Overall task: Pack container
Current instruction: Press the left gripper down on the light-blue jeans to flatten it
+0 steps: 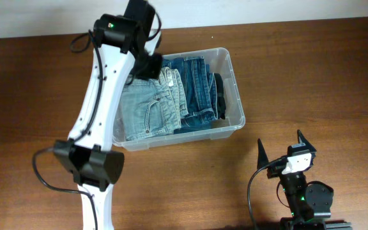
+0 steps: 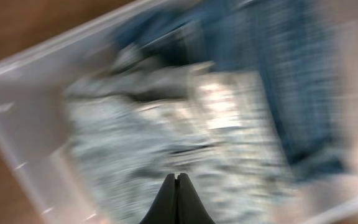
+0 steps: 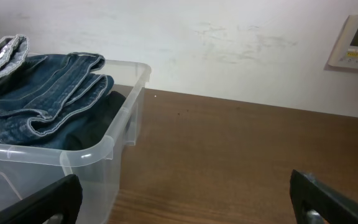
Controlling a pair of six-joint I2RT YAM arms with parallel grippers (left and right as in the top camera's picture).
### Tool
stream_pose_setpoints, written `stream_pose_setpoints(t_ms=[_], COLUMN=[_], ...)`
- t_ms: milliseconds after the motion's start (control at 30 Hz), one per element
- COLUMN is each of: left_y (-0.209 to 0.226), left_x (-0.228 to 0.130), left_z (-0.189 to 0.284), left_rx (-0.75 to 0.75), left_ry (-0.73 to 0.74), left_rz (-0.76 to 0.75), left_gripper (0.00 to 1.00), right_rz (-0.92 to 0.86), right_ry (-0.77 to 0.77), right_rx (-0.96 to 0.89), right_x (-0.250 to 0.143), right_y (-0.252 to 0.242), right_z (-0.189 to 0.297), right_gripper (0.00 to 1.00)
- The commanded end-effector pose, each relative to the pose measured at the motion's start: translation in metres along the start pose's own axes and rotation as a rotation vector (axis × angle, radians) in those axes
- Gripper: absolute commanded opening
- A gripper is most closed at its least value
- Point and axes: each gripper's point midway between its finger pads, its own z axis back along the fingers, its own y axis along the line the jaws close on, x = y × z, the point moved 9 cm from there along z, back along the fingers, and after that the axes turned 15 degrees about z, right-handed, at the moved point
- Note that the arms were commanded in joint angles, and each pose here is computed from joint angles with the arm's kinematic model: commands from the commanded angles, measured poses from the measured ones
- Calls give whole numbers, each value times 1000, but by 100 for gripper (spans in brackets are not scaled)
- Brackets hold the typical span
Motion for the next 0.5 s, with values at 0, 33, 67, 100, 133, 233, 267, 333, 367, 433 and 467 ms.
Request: stream_pose_setpoints(t_ms=[0,33,67,100,133,233,267,333,367,433,467], left_y=[-40,-47,-51,-57,-63,-76,-79,-79,-78,-70,-67], left_x=[-10,-12,-14,-15,-16,-21,-23,-25,-26,-29,-29], left_z=[32,26,23,17,10,-10,-17,-29,-35,-49,-53], left_rx=[-230,-224,-225,-225,-225,-224,-220,-201,-185,-114,-89], left_ry=[-25,-12,-4,9,20,50,62,88,97,112,114], left_rz=[-15,-8,-9,-9,-16,-43,-43,-10,3,44,52], left_gripper=[1,1,1,1,1,1,1,1,1,1,1], right_rz=[-2,-2,-2,-2,-2,-2,-2,-2,-2,-2,-2], right_ry=[0,0,0,0,0,0,0,0,0,0,0], right_rx=[5,5,5,5,5,5,5,5,5,5,5], right_x=[-2,-2,-2,-2,-2,-2,-2,-2,-2,-2,-2], right_y=[1,1,1,1,1,1,1,1,1,1,1], right_z=[0,0,0,0,0,0,0,0,0,0,0], right_gripper=[98,98,98,98,98,98,99,98,98,99,98])
